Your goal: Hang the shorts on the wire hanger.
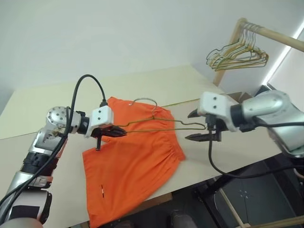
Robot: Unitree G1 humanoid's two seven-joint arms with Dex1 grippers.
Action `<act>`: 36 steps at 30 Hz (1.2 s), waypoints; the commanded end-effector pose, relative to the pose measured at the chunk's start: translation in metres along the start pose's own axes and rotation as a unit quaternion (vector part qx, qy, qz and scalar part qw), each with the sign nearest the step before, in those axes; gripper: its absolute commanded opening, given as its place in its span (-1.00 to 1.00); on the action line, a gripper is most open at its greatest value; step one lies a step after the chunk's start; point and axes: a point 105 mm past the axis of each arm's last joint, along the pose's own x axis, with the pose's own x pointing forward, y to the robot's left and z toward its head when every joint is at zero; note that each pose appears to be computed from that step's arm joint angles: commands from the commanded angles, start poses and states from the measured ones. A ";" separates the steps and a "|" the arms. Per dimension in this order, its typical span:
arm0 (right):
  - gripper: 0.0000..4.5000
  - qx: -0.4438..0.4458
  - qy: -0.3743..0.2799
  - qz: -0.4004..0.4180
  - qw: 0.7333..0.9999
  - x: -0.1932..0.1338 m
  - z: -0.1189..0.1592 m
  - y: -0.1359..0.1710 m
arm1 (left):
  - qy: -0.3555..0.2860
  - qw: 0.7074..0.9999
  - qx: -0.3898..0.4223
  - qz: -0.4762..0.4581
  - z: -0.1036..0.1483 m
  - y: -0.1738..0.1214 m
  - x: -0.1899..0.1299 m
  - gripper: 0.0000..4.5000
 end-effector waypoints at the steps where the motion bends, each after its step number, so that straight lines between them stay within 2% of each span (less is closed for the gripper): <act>1: 0.80 0.008 0.022 -0.012 1.000 0.010 0.004 -0.012 | -0.010 1.000 0.017 0.022 0.011 0.004 -0.010 -1.00; 3: 0.62 0.009 0.020 -0.011 1.000 0.014 0.008 -0.016 | -0.008 1.000 0.016 0.023 0.010 0.002 -0.011 -1.00; 11: -0.63 -0.012 0.016 0.014 1.000 0.014 0.019 -0.010 | 0.005 0.999 0.021 0.027 0.006 -0.002 -0.012 -1.00; 14: -0.99 -0.019 0.018 0.028 0.999 0.014 0.018 -0.003 | 0.006 0.999 0.025 0.026 0.006 -0.002 -0.012 -1.00; 20: -0.99 -0.014 0.025 0.037 0.999 0.014 0.011 0.003 | 0.001 0.999 0.038 0.016 0.007 0.000 -0.013 -1.00; 21: -1.00 -0.013 0.025 0.039 0.999 0.014 0.010 0.004 | -0.002 0.999 0.040 0.013 0.008 0.001 -0.014 -0.76; 23: -1.00 -0.008 0.025 0.050 0.998 0.012 0.006 0.009 | -0.024 0.999 0.047 -0.006 0.012 -0.002 -0.017 -0.55; 26: -1.00 0.019 0.030 0.075 0.997 0.005 -0.009 0.023 | -0.043 0.998 0.034 -0.007 0.015 0.003 -0.026 -0.11; 32: -1.00 0.152 0.037 0.075 0.985 -0.010 -0.044 0.043 | -0.053 0.998 0.006 0.042 0.008 0.018 -0.044 0.75; 34: -1.00 0.238 0.034 0.050 0.969 -0.016 -0.064 0.049 | -0.078 0.995 -0.012 0.062 0.012 0.018 -0.049 0.99; 36: -1.00 0.319 0.033 0.015 0.947 -0.021 -0.083 0.048 | -0.099 0.992 -0.015 0.081 0.017 0.017 -0.050 0.99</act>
